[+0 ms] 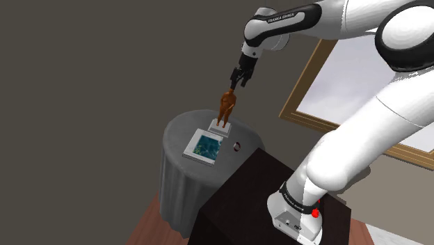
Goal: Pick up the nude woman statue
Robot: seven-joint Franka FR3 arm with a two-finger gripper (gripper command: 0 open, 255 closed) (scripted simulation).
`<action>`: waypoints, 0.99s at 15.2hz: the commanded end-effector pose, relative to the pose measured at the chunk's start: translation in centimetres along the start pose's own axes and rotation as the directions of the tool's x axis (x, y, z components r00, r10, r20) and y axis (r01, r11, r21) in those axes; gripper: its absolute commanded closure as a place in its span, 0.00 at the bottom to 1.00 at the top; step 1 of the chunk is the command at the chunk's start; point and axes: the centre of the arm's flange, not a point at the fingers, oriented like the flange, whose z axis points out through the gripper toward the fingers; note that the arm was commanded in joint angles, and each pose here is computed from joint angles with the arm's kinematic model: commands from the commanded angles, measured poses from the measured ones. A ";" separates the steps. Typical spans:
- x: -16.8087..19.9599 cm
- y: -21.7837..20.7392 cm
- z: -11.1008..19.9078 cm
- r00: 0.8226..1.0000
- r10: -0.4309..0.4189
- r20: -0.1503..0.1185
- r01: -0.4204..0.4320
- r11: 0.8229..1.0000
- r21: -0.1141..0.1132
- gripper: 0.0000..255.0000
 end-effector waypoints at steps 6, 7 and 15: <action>5.4 6.7 3.1 1.000 -0.005 0.008 0.005 1.000 -0.022 0.00; 6.1 7.7 3.5 1.000 -0.006 0.009 0.006 1.000 -0.025 0.00; 10.4 13.2 7.3 1.000 -0.008 0.015 0.009 0.999 -0.043 0.00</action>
